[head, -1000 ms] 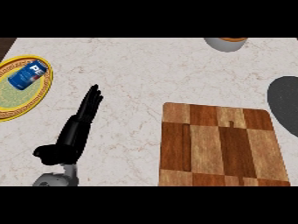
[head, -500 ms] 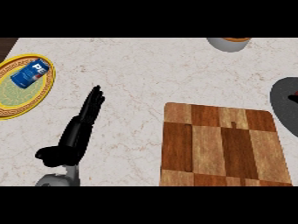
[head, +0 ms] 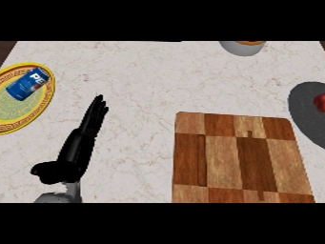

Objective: Pick the bell pepper from the cutting board and place it in the pan

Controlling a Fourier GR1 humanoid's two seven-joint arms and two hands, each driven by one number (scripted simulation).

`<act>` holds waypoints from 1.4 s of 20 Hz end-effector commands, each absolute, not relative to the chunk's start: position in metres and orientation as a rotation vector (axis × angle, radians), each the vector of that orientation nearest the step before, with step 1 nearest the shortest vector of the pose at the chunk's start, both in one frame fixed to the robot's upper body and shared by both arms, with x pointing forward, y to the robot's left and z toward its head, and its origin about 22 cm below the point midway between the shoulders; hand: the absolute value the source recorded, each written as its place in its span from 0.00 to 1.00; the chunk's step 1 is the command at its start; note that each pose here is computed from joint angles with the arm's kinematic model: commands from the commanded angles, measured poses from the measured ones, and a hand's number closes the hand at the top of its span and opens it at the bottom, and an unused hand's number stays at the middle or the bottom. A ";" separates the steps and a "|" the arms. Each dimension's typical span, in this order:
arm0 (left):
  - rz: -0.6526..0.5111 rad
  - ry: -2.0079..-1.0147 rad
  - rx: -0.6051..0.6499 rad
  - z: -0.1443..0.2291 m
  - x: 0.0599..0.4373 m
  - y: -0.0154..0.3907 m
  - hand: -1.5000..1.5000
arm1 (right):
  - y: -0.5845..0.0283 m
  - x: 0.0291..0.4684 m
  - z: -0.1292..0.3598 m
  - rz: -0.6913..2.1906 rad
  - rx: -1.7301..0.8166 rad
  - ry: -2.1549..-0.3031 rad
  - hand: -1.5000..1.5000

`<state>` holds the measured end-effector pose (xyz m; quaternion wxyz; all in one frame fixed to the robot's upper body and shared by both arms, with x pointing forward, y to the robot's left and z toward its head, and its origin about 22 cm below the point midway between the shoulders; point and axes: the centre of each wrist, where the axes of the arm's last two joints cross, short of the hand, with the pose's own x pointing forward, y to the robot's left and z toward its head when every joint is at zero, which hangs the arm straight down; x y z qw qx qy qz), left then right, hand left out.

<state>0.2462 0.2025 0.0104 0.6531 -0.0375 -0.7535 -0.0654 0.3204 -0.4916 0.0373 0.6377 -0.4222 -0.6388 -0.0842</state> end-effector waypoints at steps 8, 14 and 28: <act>-0.123 -1.693 -0.055 0.004 0.242 0.189 0.50 | -0.544 0.244 0.017 -0.224 -0.606 -1.608 0.00; -0.127 -1.691 -0.072 0.007 0.223 0.195 0.50 | -0.552 0.212 0.005 -0.138 -0.585 -1.653 0.00; -0.113 -1.720 -0.055 0.015 0.259 0.201 0.50 | -0.537 0.170 -0.012 -0.077 -0.635 -1.614 0.00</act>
